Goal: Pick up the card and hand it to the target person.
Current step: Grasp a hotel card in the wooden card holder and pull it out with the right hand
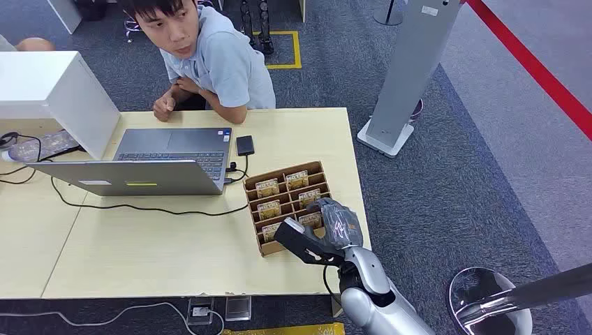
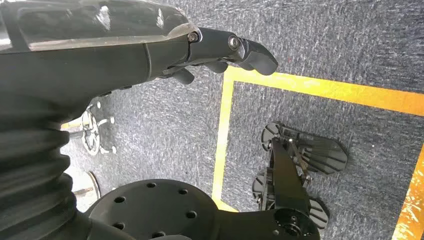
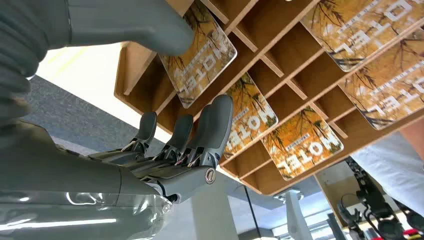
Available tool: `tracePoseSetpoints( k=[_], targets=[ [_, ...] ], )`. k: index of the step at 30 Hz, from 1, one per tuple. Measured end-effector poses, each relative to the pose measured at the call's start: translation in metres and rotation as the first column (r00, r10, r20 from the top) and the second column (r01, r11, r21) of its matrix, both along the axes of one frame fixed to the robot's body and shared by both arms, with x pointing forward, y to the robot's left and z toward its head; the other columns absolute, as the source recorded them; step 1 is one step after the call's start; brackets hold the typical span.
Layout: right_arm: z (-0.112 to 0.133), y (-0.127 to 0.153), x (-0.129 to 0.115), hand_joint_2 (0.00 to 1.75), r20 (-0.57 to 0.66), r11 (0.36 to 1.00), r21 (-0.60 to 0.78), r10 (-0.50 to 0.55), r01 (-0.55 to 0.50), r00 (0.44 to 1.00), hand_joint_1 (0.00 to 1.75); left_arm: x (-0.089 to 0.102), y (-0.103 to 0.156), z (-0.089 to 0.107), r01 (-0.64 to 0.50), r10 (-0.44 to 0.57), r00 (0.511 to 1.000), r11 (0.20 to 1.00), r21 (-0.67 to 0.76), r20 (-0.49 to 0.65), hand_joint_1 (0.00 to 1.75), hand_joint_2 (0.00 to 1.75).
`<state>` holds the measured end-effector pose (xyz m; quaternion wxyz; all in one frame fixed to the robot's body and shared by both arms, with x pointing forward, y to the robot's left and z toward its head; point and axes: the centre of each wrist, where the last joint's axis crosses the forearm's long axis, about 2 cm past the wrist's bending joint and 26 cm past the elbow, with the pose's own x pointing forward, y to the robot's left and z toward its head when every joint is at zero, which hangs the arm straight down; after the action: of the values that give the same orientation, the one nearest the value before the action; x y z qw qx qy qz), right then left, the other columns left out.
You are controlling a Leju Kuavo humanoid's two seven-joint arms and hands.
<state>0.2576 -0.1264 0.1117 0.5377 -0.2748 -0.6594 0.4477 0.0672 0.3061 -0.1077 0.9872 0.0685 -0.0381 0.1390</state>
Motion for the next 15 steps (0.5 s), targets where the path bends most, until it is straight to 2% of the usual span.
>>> tracePoseSetpoints(
  k=[9, 15],
  targets=[
    [-0.0062, 0.0000, 0.0007, 1.75, -0.022, 1.000, 0.003, -0.005, 0.005, 1.000, 0.79, 0.0000, 0.0001, 0.0000, 0.003, -0.003, 1.000, 1.000, 0.002, -0.008, 0.00, 1.75],
    [-0.0092, 0.0005, 0.0017, 1.75, -0.036, 1.000, -0.003, -0.009, 0.009, 0.999, 0.86, 0.0000, 0.0001, 0.0000, 0.003, -0.003, 1.000, 1.000, 0.004, -0.010, 0.00, 1.75]
  ],
)
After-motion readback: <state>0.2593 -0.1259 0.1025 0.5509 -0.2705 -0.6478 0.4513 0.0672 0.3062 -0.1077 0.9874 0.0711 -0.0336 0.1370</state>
